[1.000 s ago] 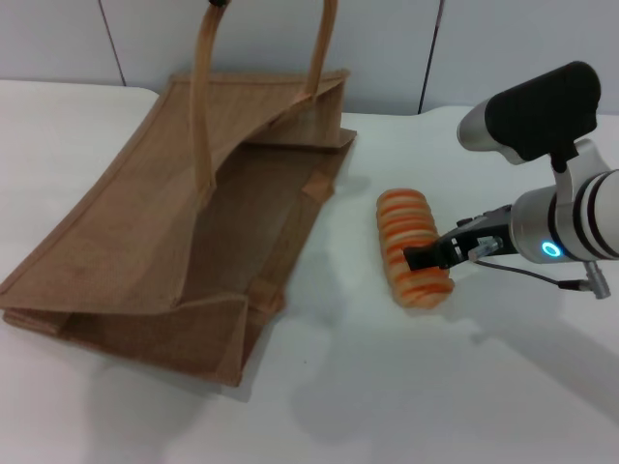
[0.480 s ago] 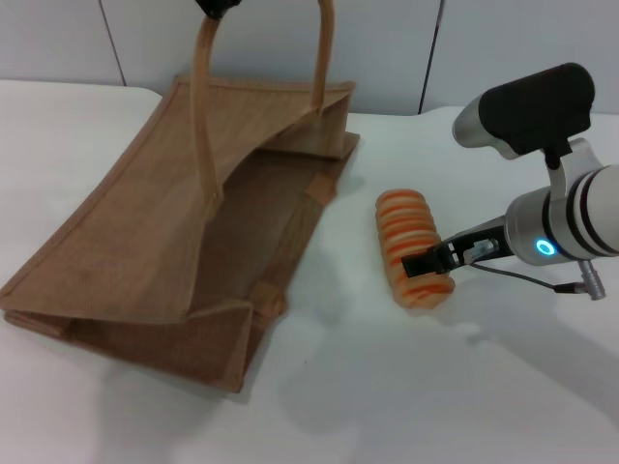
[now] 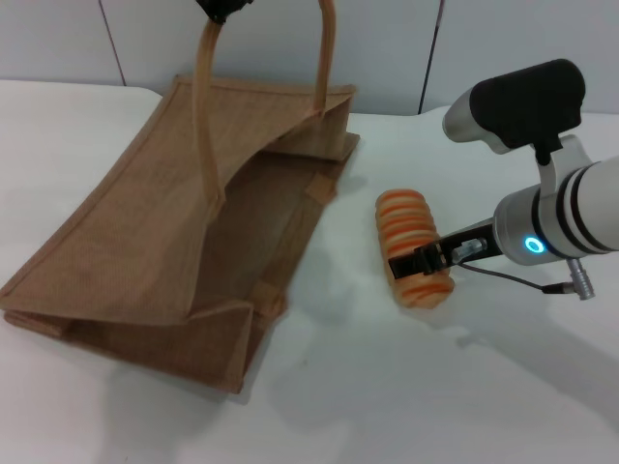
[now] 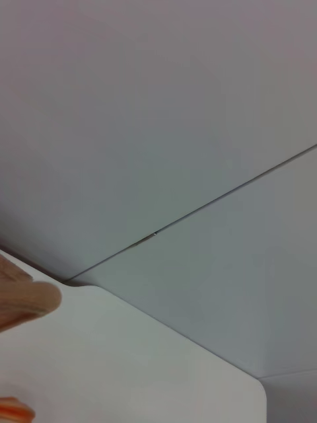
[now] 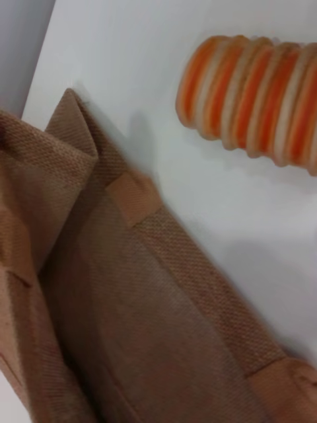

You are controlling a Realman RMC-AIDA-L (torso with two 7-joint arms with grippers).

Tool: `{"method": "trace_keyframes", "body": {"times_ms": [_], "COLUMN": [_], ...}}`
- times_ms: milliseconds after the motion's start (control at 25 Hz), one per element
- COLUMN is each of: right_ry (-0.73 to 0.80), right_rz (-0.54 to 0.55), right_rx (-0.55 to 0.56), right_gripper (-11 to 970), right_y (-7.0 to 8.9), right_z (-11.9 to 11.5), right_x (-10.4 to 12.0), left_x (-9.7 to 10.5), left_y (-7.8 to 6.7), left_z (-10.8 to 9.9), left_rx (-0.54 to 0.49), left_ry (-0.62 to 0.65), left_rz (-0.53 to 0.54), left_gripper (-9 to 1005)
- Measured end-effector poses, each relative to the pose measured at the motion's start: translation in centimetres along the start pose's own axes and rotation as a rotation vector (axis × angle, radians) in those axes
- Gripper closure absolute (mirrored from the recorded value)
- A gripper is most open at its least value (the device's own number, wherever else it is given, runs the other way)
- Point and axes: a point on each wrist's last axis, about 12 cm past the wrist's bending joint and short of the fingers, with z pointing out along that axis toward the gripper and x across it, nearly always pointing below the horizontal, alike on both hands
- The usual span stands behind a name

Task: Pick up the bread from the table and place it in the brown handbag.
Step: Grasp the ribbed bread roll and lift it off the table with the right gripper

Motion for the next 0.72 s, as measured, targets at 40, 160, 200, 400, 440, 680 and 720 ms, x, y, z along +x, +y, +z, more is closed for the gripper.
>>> {"method": "trace_keyframes", "body": {"times_ms": [40, 160, 200, 400, 440, 680, 720], "right_ry": [0.003, 0.008, 0.009, 0.021, 0.025, 0.058, 0.062], "right_rz": [0.001, 0.003, 0.003, 0.004, 0.004, 0.002, 0.003], "right_rx": [0.003, 0.01, 0.01, 0.019, 0.021, 0.041, 0.044], "right_gripper": [68, 67, 67, 64, 62, 62, 62], "right_y": [0.1, 0.2, 0.1, -0.1, -0.1, -0.5, -0.6], "right_z": [0.1, 0.2, 0.2, 0.5, 0.6, 1.4, 1.5], "right_x": [0.0, -0.1, -0.2, -0.4, -0.4, -0.4, -0.4], "left_x": [0.0, -0.1, -0.1, -0.2, -0.2, -0.4, -0.4], "left_y": [0.0, -0.2, -0.2, -0.2, -0.2, -0.2, -0.2], "left_z": [0.0, 0.1, 0.1, 0.2, 0.2, 0.2, 0.2], "left_rx": [0.0, 0.004, 0.005, 0.006, 0.006, 0.004, 0.003], "left_ry": [0.0, 0.002, 0.002, 0.001, 0.001, -0.003, -0.005], "left_rz": [0.0, -0.001, 0.0, 0.002, 0.002, 0.003, 0.003], "left_gripper": [885, 885, 885, 885, 885, 886, 886]}}
